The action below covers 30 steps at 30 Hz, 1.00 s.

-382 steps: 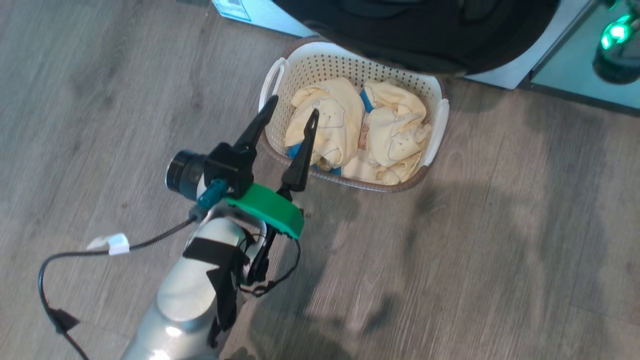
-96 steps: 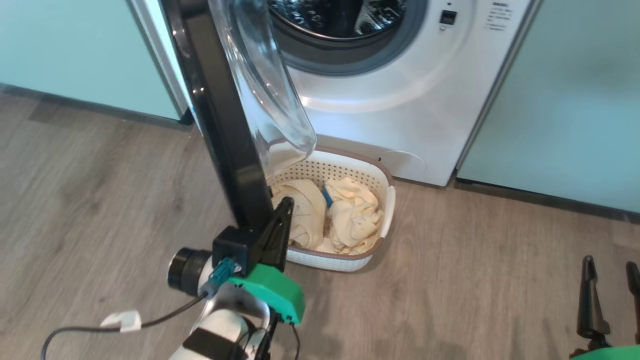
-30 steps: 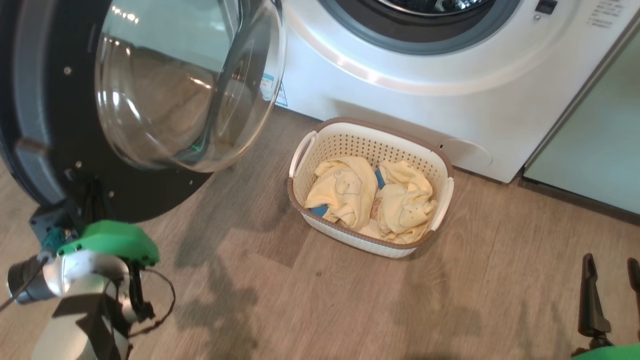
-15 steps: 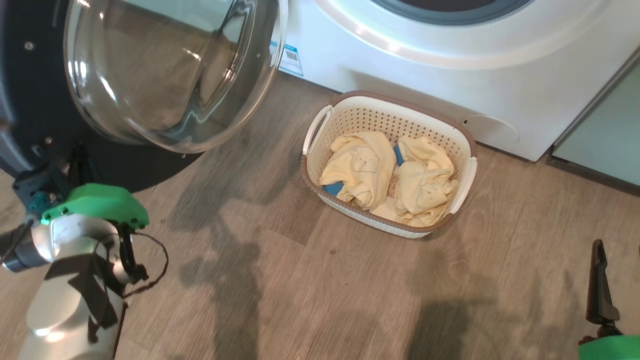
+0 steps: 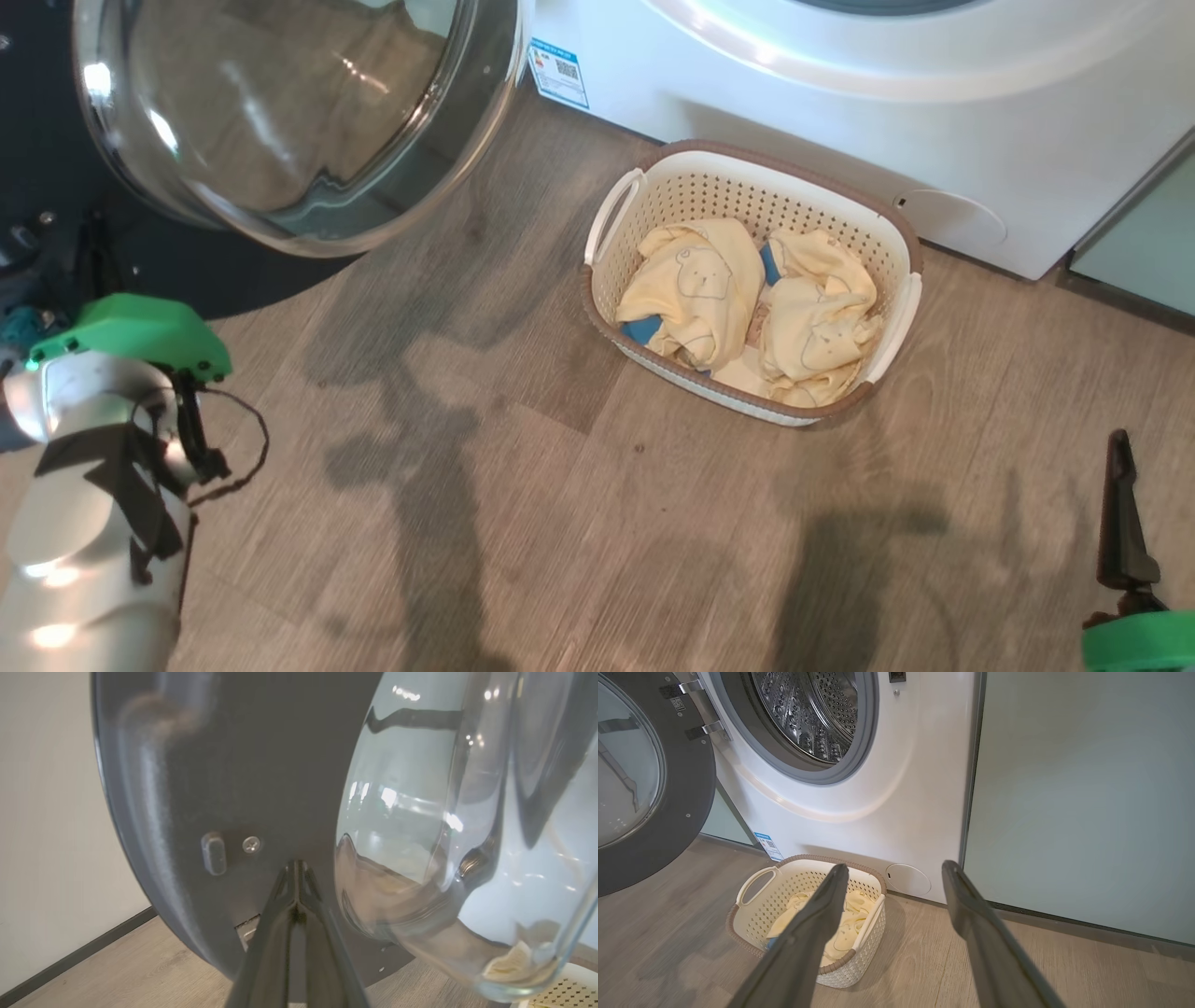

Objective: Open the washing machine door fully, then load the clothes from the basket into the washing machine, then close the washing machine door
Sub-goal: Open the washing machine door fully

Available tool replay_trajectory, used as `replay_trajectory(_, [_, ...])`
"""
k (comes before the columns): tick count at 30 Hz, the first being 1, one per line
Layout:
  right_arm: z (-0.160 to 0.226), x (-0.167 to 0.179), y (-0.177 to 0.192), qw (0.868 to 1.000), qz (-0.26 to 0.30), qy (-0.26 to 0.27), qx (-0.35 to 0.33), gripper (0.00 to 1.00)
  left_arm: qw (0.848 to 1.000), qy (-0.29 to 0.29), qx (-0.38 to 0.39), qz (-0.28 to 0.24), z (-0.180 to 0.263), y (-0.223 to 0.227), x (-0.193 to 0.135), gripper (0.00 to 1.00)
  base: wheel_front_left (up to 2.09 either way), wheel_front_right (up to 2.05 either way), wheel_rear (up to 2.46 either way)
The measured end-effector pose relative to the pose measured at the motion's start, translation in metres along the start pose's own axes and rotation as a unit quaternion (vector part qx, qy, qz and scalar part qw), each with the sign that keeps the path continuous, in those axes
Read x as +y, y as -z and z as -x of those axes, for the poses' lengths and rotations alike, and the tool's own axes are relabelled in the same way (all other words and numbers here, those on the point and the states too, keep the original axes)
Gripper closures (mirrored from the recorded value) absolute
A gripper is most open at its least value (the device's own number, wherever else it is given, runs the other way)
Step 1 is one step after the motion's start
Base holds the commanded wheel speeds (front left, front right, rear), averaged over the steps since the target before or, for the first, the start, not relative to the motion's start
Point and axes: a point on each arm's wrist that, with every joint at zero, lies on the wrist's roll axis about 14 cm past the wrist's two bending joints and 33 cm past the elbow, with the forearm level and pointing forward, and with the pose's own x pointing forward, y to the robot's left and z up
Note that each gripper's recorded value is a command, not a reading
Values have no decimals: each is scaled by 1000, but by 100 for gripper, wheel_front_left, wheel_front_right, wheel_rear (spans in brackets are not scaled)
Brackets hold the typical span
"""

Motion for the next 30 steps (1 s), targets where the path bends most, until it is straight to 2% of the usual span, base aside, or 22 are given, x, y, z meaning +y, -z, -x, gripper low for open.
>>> replay_trajectory(11, [-6, 0, -1, 1000, -3, 0, -3, 0, 1000, 1, -6, -13, -12, -5, 0, 100, 0, 0, 0])
replay_trajectory(18, [-5, -1, -2, 1000, -2, 2, -4, 0, 1000, -3, -17, 1, -11, -11, 0, 100, 0, 0, 0])
replay_trajectory(30, [-5, -1, -10, 1000, -5, 3, -16, 0, 999, 1, -27, 20, 18, -8, 2, 100, 0, 0, 0])
